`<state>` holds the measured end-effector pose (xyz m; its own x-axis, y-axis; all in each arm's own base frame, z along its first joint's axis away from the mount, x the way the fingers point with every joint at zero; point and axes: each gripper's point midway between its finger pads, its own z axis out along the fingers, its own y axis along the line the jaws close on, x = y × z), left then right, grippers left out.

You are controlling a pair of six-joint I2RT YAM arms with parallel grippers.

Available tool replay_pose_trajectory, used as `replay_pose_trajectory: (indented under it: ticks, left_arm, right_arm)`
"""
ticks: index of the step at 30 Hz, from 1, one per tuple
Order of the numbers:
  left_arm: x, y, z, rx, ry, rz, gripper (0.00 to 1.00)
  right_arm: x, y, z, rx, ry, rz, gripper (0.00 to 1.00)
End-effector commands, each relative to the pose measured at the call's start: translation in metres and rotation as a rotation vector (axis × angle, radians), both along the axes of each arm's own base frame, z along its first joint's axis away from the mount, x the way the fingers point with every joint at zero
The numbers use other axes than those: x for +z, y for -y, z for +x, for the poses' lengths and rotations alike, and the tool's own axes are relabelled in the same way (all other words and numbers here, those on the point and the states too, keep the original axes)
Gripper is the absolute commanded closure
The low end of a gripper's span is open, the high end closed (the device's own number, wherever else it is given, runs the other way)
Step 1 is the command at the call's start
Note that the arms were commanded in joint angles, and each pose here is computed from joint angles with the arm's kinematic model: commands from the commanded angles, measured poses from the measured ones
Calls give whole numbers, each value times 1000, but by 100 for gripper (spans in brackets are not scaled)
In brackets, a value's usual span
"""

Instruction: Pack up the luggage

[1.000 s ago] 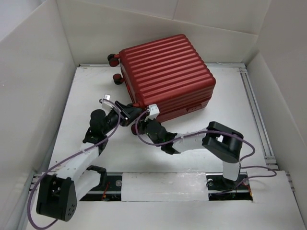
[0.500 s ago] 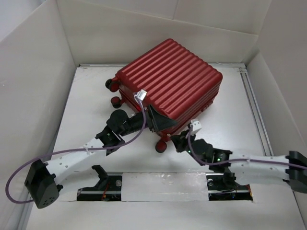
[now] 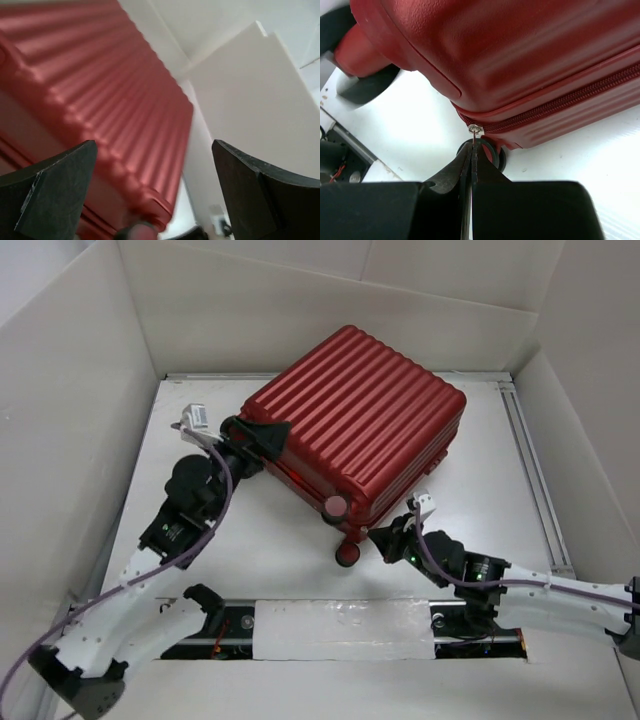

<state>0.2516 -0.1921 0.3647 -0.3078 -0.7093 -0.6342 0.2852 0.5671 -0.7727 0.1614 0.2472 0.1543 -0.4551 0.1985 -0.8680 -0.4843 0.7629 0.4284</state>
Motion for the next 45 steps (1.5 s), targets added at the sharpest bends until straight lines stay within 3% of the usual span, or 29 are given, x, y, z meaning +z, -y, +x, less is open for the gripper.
replay_pose_trajectory:
  ticks: [1, 4, 6, 9, 12, 16, 17, 18, 22, 28, 30, 31, 33, 34, 35, 41, 45]
  left_arm:
    - [-51, -45, 57, 152, -163, 93, 0]
    - [-71, -48, 80, -94, -202, -90, 0]
    - [-81, -96, 101, 48, -239, -143, 0]
    - [-87, -141, 97, 211, -214, -155, 0]
    - [-111, -164, 105, 238, -266, -195, 0]
    - [-125, -153, 125, 102, -272, -248, 0]
    - [-106, -150, 130, 57, -175, -244, 0]
    - [-109, -144, 130, 19, -188, -259, 0]
    - [-97, -130, 145, -32, -133, -181, 0]
    - [-95, -124, 162, -81, -149, -181, 4]
    - [-101, -120, 170, -105, -163, -176, 23]
    - [-97, -119, 172, -119, -148, -171, 38]
    - [-93, -112, 170, -158, -122, -170, 77]
    - [-94, -112, 169, -160, -102, -166, 92]
    - [-92, -108, 165, -169, -103, -172, 100]
    - [-82, -61, 123, -238, -37, -133, 100]
    - [-76, -47, 107, -282, -18, -129, 100]
  right_arm:
    - [55, -17, 0, 76, 37, 142, 100]
    - [55, -12, 8, 64, 28, 137, 100]
    - [55, -15, 4, 89, 23, 139, 100]
    - [55, -15, 3, 100, 27, 133, 100]
    - [56, -19, 1, 124, 27, 126, 100]
    - [50, -22, 1, 135, 22, 103, 100]
    - [45, -21, 1, 135, 19, 99, 100]
    - [45, -22, 1, 133, 16, 115, 100]
    - [47, -28, -1, 149, 18, 165, 100]
    - [40, -44, 4, 155, 7, 207, 100]
    - [45, -48, 7, 145, 9, 225, 100]
    - [44, -48, 11, 126, 8, 216, 100]
    - [49, -46, 24, 94, 23, 211, 100]
    - [54, -48, 29, 99, 32, 206, 100]
    - [61, -47, 34, 95, 48, 210, 100]
    - [90, -17, 103, 23, 101, 188, 100]
    - [110, 29, 150, -54, 128, 108, 100]
